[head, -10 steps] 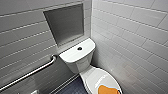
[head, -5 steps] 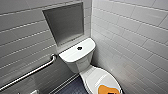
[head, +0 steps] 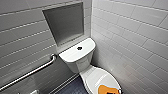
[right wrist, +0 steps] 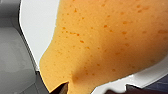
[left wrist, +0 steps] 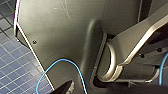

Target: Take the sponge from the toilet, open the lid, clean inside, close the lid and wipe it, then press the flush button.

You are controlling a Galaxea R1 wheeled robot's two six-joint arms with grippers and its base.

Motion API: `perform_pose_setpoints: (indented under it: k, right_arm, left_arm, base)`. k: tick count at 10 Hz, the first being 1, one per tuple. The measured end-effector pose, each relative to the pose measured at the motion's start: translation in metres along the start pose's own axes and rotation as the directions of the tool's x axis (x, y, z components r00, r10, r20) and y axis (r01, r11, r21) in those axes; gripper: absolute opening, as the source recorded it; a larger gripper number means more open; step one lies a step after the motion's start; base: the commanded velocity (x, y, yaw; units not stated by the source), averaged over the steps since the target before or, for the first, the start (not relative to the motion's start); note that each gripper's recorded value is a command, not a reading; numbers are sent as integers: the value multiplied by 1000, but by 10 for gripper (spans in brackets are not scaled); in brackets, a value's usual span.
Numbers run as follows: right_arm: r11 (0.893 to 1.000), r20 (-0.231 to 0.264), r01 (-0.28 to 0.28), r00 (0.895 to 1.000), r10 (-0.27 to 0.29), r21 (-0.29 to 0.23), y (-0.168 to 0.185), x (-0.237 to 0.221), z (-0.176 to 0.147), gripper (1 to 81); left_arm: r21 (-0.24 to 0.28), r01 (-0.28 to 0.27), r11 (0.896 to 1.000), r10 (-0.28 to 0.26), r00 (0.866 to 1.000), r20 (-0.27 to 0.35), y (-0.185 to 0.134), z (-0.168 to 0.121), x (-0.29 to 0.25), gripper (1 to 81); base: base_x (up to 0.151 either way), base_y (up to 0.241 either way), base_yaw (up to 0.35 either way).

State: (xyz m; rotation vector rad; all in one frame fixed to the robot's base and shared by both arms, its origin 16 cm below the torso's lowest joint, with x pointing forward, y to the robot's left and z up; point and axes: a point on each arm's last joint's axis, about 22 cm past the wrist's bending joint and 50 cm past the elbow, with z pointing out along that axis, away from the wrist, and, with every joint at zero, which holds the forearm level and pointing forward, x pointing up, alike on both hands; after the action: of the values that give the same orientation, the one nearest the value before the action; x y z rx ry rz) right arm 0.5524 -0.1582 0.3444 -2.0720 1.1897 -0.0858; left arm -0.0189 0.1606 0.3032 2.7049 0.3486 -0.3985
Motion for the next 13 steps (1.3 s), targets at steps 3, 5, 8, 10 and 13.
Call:
perform_pose_setpoints:
  k: [3,5,8,10,13]
  right_arm:
    - [1000,-19,15,1000,-15,5,-1,13,8,811]
    - [999,-35,37,999,-36,24,-12,31,13,811]
    - [999,-47,41,998,-40,35,-15,37,14,811]
    - [999,-58,27,998,-25,33,-12,40,15,811]
    - [999,-99,-34,994,36,21,-2,50,22,811]
  left_arm:
    - [-3,-7,1000,7,1000,-13,-2,10,13,811]
    - [-7,-18,1000,18,999,-36,-4,24,33,811]
    - [-7,-19,1000,19,999,-34,-5,27,34,811]
    - [-7,-17,1000,17,999,-29,-5,27,30,811]
    - [-6,-15,1000,15,1000,-23,-6,27,25,811]
  base:
    - [0,0,0]
    - [0,0,0]
    - [0,0,0]
    - [0,0,0]
    - [0,0,0]
